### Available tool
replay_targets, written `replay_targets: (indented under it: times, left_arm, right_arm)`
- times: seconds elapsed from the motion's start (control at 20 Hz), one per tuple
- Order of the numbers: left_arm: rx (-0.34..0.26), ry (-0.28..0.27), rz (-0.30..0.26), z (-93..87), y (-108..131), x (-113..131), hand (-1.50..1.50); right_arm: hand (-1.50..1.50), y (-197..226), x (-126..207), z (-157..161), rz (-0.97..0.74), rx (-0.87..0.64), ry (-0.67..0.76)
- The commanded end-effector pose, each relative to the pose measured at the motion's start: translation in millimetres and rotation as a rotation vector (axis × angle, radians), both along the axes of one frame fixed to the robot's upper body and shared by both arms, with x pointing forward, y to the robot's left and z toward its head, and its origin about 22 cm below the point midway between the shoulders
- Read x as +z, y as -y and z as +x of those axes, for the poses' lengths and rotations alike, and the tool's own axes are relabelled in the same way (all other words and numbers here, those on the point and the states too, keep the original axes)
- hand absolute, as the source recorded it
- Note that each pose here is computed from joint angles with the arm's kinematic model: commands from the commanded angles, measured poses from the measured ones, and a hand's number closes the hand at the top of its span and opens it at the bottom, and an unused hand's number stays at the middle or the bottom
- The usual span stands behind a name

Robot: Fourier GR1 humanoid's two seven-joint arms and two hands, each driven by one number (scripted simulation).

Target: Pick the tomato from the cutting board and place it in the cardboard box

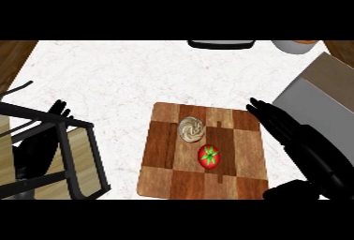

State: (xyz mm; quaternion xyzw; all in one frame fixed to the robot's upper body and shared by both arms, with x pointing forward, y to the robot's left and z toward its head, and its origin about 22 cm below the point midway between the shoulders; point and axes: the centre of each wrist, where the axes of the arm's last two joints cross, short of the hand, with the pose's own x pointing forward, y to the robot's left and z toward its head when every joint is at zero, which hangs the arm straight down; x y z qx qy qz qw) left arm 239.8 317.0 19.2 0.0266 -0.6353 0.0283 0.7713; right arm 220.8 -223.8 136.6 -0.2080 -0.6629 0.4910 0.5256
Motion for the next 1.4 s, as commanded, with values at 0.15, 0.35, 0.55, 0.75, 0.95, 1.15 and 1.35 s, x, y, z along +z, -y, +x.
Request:
replay_targets:
  times: [0.15, 0.35, 0.55, 0.75, 0.95, 1.15, 1.35]
  left_arm:
    - [-0.023, 0.058, 0.012, 9.5, 5, 30, 0.0]
    - [-0.022, 0.067, 0.005, 14.7, 7, 24, 0.0]
    - [-0.019, 0.064, 0.011, 4.1, -8, 32, 0.0]
    - [-0.003, 0.065, 0.013, 5.5, 12, 17, 0.0]
    - [-0.021, 0.053, 0.01, -2.1, -11, 25, 0.0]
    - [-0.02, 0.07, 0.013, 9.5, 1, 41, 0.0]
    - [-0.016, 0.062, 0.015, -4.5, -6, 32, 0.0]
  right_arm:
    - [-1.5, -52, 25, -3, -0.218, -0.058, -0.16]
    - [-1.5, -85, 20, -4, -0.237, -0.047, -0.292]
    - [-1.5, -88, 13, 11, -0.262, -0.09, -0.325]
    - [-1.5, -87, 15, -2, -0.306, -0.075, -0.365]
    - [-1.5, -97, 3, 3, -0.307, -0.094, -0.373]
    - [-1.5, -85, -8, 19, -0.309, -0.086, -0.368]
    - [-1.5, -100, -24, 14, -0.281, -0.061, -0.364]
